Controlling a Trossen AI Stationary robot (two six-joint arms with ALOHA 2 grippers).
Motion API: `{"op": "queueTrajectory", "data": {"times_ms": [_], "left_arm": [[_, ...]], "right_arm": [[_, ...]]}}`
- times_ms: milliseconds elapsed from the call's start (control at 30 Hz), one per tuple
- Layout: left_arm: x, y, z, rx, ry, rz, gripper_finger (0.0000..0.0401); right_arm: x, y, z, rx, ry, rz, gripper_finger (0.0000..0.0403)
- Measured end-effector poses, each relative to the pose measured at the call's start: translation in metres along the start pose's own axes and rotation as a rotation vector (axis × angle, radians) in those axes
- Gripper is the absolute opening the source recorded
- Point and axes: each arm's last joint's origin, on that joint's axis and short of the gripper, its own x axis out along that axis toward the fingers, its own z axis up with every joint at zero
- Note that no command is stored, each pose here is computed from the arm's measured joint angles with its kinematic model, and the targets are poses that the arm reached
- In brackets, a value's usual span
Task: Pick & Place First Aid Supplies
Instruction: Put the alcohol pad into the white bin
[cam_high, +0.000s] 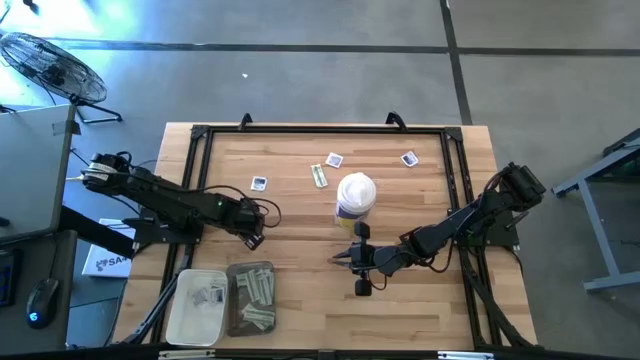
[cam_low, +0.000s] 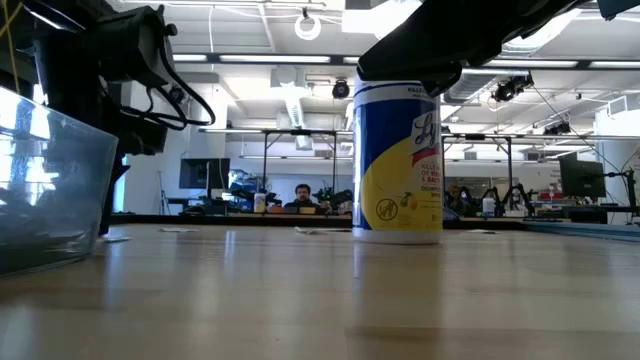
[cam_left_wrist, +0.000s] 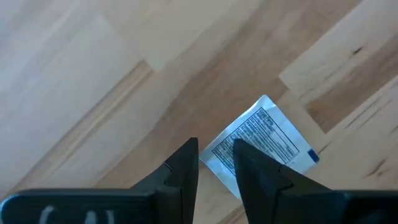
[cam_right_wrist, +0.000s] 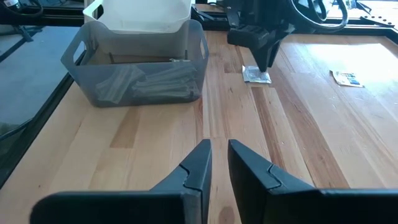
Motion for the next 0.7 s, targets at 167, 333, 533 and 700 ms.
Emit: {"op": "queueTrajectory", "data": {"times_ms": [167, 333, 533, 700], "left_arm": [[0.0042, 0.0022, -0.0029, -0.002, 0.010, -0.009, 0.0097], [0.0047, 0.0029, -0.0036, -0.002, 0.016, -0.010, 0.0097], [0.0048, 0.0028, -0.0043, 0.007, 0.036, -0.021, 0.0097], [0.0049, 0.0029, -0.0047, 0.010, 0.046, -0.023, 0.0074]], "right_arm": [[0.0000, 0.0000, 0.0000, 0.000, 0.000, 0.000, 0.0047], [0.0000, 0.0000, 0.0000, 0.000, 0.000, 0.000, 0.0048], [0.0000, 0.0000, 0.0000, 0.000, 0.000, 0.000, 0.0046], [0.0000, 0.0000, 0.0000, 0.000, 0.000, 0.000, 0.0048]]}}
